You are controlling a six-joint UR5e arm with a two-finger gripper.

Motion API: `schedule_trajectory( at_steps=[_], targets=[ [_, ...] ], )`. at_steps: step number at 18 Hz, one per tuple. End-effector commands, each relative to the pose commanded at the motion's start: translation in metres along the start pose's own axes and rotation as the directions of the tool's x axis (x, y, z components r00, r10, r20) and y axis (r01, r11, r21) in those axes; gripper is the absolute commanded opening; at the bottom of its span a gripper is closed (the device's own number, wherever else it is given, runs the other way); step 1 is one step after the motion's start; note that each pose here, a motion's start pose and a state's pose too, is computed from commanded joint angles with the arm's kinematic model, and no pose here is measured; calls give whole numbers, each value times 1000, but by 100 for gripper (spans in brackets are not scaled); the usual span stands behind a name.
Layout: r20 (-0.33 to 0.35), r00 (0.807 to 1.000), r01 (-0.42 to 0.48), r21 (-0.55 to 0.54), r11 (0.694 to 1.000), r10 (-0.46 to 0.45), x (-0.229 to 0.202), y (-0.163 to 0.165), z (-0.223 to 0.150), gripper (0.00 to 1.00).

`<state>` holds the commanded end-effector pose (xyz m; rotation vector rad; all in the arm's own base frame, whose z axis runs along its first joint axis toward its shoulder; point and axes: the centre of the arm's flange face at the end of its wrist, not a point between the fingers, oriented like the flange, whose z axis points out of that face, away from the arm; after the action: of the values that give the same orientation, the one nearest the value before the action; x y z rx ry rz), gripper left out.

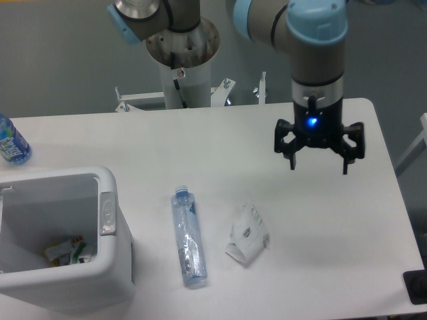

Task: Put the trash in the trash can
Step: 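Move the open gripper down toward the crumpled white tissue, then lower the gripper around the tissue and close on it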

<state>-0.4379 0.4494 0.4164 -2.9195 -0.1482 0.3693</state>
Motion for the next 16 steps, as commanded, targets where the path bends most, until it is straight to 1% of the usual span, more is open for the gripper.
schedule_trajectory(
  at_steps=[1, 3, 5, 7, 10, 14, 16],
  targets=[
    [-13, 1000, -9, -6, 1000, 9, 7, -1, 7, 100],
    [-48, 999, -23, -30, 999, 21, 20, 3, 33, 100],
    [-70, 997, -45, -40, 998, 42, 32, -2, 54, 100],
    [-101, 992, -81, -55, 995, 75, 44, -11, 79, 100],
    [-118, 983, -146, -65, 987, 137, 57, -21, 109, 100],
    [-161, 977, -156, -84, 984, 141, 74, -22, 141, 100],
    [-171, 975, -158, -89, 983, 141, 77, -22, 150, 100]
  ],
)
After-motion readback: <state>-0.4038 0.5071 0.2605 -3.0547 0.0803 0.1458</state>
